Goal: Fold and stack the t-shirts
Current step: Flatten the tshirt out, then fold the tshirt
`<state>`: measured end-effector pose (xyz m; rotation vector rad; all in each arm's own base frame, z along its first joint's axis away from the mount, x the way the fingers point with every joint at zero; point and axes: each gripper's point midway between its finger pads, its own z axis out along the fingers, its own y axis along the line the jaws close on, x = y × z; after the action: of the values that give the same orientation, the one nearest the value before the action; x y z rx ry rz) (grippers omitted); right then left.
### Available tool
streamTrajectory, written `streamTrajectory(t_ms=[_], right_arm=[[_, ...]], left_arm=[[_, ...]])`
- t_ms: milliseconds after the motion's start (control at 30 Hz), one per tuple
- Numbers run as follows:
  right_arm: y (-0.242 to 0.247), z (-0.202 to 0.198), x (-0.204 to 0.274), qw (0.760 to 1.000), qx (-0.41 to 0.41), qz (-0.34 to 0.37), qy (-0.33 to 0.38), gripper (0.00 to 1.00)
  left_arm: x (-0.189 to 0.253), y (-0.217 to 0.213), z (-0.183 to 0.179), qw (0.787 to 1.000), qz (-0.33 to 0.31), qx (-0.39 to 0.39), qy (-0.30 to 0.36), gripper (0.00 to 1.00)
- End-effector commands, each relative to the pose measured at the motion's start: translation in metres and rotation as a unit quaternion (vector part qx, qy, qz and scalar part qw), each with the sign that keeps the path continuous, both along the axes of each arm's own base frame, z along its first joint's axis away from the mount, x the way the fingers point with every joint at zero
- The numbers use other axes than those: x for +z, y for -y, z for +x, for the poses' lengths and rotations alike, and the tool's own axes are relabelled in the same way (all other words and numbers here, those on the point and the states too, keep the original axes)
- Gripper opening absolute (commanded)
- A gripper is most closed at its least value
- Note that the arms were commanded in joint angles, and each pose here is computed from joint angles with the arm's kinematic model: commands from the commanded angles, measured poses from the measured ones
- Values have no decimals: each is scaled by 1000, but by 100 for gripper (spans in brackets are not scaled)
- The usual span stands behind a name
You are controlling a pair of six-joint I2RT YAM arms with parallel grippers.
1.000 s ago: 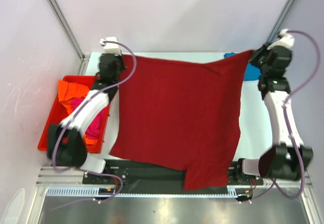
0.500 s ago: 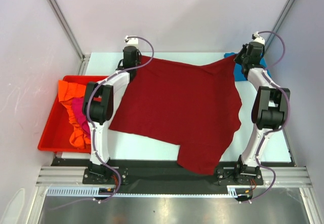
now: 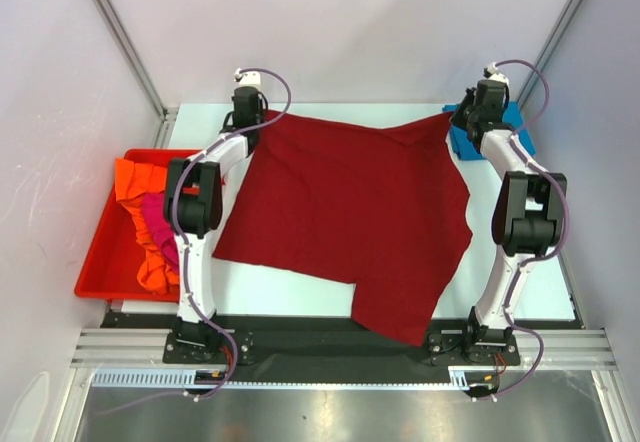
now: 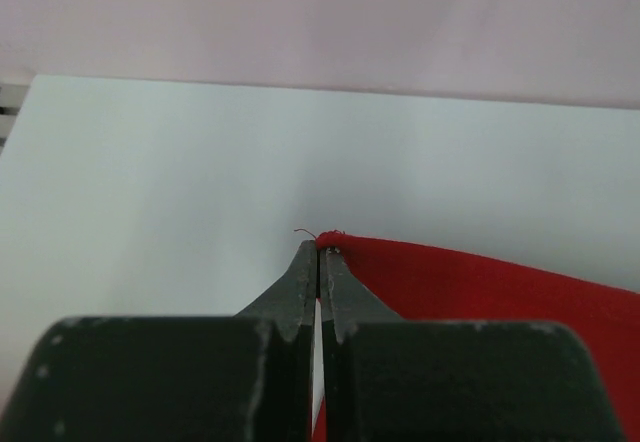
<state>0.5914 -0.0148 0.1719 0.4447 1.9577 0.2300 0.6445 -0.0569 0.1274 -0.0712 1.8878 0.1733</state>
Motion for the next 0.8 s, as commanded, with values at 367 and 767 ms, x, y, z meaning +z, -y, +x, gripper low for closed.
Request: streamTrajectory(t_ms=[367, 767], right_arm=[[14, -104, 65, 997, -50, 18, -55, 0], [9, -99, 42, 995, -22, 31, -88, 0]], left_arm=[[-7, 9, -18, 997, -9, -39, -71, 0], [-2, 2, -27, 994, -8, -23, -104, 0]])
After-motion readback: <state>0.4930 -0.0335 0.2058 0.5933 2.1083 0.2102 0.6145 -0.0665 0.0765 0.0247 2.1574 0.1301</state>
